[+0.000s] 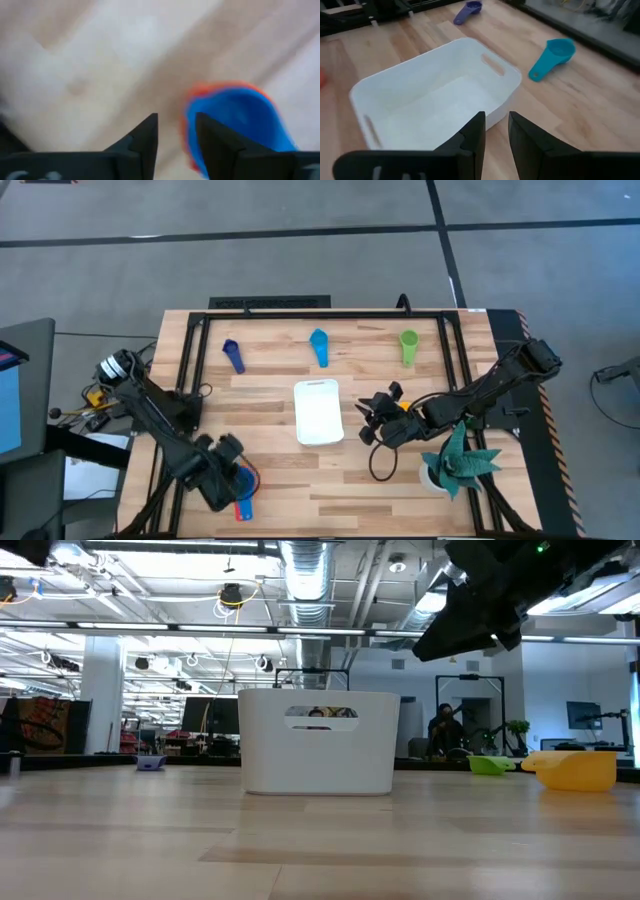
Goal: Nest measuring cups in basket
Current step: Stack the yellow nest measuring cup into the blue nest measuring cup
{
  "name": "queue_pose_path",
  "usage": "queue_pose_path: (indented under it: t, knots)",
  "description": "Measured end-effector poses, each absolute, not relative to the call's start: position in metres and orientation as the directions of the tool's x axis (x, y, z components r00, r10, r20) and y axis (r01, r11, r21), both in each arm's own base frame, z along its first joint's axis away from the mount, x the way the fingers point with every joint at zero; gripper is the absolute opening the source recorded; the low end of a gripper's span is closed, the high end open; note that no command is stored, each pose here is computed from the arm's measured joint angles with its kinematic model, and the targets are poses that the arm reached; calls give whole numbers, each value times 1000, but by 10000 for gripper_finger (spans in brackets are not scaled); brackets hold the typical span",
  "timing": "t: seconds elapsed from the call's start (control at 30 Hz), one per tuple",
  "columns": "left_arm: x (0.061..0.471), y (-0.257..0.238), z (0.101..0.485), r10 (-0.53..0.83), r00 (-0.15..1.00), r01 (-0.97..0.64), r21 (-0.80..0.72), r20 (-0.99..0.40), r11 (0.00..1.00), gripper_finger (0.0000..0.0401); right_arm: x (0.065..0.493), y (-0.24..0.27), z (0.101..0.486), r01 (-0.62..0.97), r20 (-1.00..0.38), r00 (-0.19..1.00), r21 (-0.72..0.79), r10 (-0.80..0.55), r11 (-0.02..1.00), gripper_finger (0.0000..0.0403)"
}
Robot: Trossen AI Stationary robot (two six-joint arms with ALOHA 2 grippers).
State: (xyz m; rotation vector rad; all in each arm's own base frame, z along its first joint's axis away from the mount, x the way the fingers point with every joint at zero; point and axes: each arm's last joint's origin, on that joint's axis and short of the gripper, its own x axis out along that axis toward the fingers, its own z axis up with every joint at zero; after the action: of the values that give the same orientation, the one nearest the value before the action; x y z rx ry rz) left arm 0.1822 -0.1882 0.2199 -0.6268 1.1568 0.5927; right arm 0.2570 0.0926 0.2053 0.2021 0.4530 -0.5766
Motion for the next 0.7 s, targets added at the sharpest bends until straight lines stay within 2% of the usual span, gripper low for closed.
queue_pose_path:
  t: [0.07, 0.17, 0.33, 0.5, 0.7]
  knots:
    - [187, -172, 226, 175, 312, -674, -87, -934, 734, 136, 256, 93, 207, 560, -475, 752, 94, -457, 823, 108]
    - [196, -149, 241, 269, 403, -601, -31, -875, 799, 143, 253, 95, 210, 564, -479, 759, 147, -440, 813, 108]
    - [210, -120, 264, 356, 553, -504, 38, -754, 863, 142, 250, 98, 215, 573, -462, 777, 241, -426, 783, 108]
    - [232, -109, 270, 358, 637, -407, 96, -682, 908, 141, 247, 105, 215, 560, -463, 790, 277, -403, 781, 107]
    - [260, -94, 254, 277, 698, -275, 110, -661, 955, 141, 242, 106, 215, 560, -509, 779, 303, -366, 771, 107]
